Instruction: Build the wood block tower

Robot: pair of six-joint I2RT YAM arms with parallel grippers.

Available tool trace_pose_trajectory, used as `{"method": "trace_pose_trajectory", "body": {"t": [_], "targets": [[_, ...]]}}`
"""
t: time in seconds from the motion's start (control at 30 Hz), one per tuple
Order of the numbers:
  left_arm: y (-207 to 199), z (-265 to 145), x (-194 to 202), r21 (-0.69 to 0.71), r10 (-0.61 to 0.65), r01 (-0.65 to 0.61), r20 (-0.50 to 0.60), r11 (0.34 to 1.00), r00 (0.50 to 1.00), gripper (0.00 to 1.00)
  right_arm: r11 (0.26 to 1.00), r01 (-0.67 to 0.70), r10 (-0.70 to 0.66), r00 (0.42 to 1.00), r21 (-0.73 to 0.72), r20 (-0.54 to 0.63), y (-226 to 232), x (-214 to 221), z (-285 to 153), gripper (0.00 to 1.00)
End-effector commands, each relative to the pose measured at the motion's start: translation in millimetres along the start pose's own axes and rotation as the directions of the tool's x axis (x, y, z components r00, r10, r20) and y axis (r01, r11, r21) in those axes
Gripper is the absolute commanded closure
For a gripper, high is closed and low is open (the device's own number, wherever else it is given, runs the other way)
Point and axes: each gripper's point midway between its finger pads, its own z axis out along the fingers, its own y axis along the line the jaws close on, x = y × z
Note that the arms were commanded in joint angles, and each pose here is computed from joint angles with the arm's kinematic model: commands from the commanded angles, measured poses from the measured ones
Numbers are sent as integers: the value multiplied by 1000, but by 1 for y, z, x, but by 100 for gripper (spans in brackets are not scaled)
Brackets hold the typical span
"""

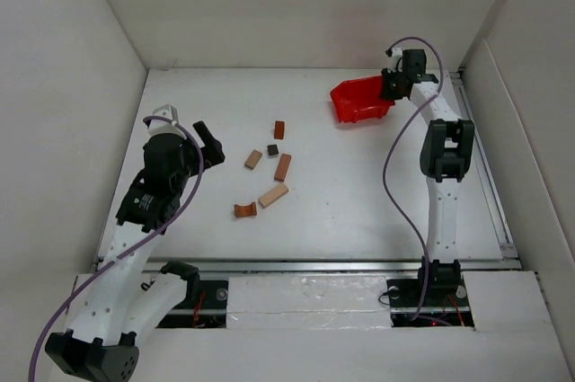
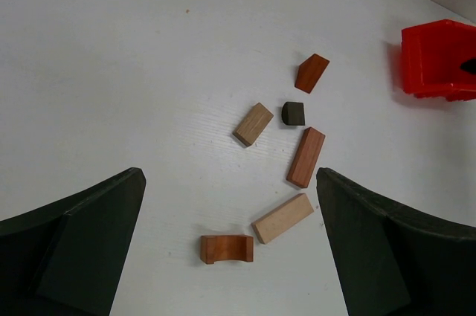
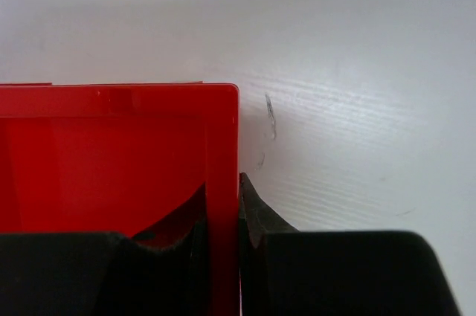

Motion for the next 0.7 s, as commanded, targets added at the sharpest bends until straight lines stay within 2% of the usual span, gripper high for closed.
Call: {"method": "trace_pose_trajectory", "body": {"t": [0.0, 0.17, 0.3, 0.33, 0.67], "targets": [[-4, 2, -2, 25, 15, -15, 16, 1000, 1000, 1, 994, -78, 84, 993, -72, 78, 1, -42, -24, 100], [-5, 4, -1, 25, 17, -17, 9, 1000, 1000, 1, 980, -195, 191, 978, 43, 80, -29, -36, -17, 98], [-6, 5, 0, 28, 19, -19, 2, 999, 1000, 1, 970, -223, 218, 974, 94, 58, -39, -25, -6, 96], [-5, 6, 1, 27, 20, -20, 1, 999, 1000, 1, 969, -228, 221, 972, 97, 78, -40, -34, -8, 95], [-6, 10, 4, 28, 28, -27, -16, 999, 999, 1, 959, -256, 247, 966, 122, 80, -51, -32, 0, 70]]}}
